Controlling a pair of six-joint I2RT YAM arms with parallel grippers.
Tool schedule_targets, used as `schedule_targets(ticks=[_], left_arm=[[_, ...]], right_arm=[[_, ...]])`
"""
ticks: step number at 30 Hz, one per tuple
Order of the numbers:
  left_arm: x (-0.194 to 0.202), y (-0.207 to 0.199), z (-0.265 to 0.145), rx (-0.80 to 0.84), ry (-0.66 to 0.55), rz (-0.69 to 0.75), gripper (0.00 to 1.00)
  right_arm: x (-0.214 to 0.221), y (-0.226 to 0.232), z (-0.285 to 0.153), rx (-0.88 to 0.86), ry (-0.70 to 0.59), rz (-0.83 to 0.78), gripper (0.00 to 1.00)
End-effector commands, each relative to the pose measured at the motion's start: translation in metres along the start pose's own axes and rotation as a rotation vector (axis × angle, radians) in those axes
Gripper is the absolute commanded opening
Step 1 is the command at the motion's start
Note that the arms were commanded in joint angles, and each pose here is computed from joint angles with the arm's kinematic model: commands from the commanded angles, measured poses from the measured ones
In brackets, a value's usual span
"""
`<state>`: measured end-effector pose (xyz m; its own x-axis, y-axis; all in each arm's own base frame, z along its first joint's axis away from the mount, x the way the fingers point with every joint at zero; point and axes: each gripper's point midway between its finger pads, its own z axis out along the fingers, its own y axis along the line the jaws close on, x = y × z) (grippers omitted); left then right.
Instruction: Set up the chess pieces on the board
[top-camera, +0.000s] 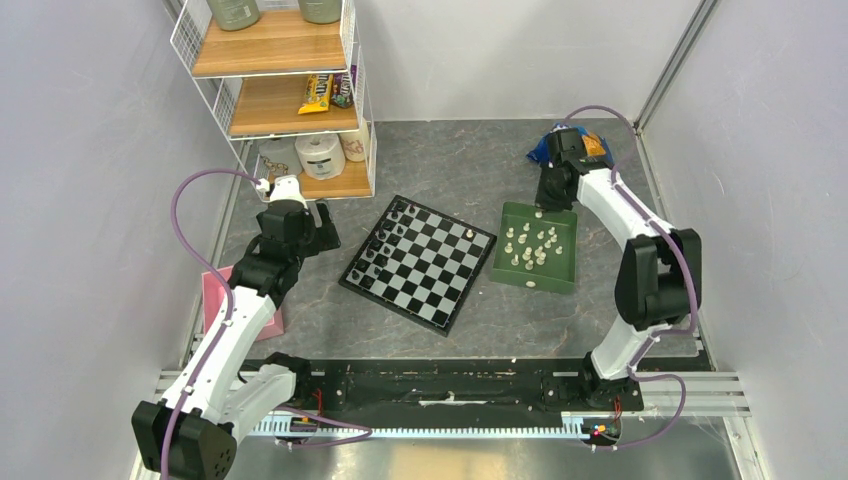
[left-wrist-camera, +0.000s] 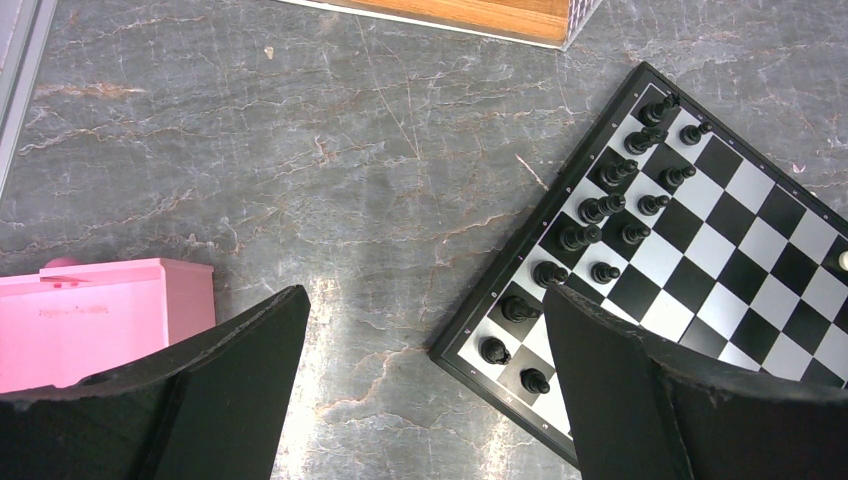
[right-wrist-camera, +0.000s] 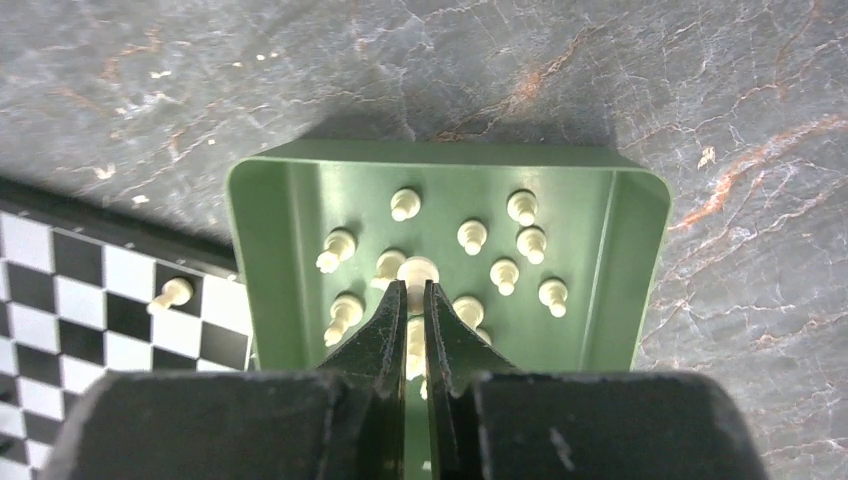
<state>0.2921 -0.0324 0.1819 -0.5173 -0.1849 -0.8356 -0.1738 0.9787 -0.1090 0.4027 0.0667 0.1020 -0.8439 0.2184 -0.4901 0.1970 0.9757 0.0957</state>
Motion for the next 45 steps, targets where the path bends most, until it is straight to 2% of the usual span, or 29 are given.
schedule_targets(ticks=[1,8,13,17,29,45], left_arm=[[-0.006,0.002,0.000,-0.003,-0.025,0.025,0.95],[-0.008,0.001,-0.002,0.001,-0.030,0.023,0.95],[-0.008,0.003,-0.003,-0.002,-0.037,0.019,0.95],[-0.008,0.002,-0.003,-0.001,-0.035,0.017,0.95],[-0.007,0.003,-0.002,-0.004,-0.033,0.020,0.95],[-0.008,0.003,-0.003,-0.004,-0.035,0.020,0.95]], right_arm=[[-0.018,0.024,-0.047,-0.090,-0.078,0.009,0.05],[-0.002,0.096,-0.066,-0.198,-0.088,-0.075,0.05],[0.029,0.150,-0.057,-0.256,-0.038,-0.151,0.05],[0.054,0.171,-0.044,-0.265,0.002,-0.188,0.05],[0.086,0.175,-0.009,-0.211,0.066,-0.242,0.05],[0.095,0.165,0.015,-0.115,0.066,-0.267,0.05]])
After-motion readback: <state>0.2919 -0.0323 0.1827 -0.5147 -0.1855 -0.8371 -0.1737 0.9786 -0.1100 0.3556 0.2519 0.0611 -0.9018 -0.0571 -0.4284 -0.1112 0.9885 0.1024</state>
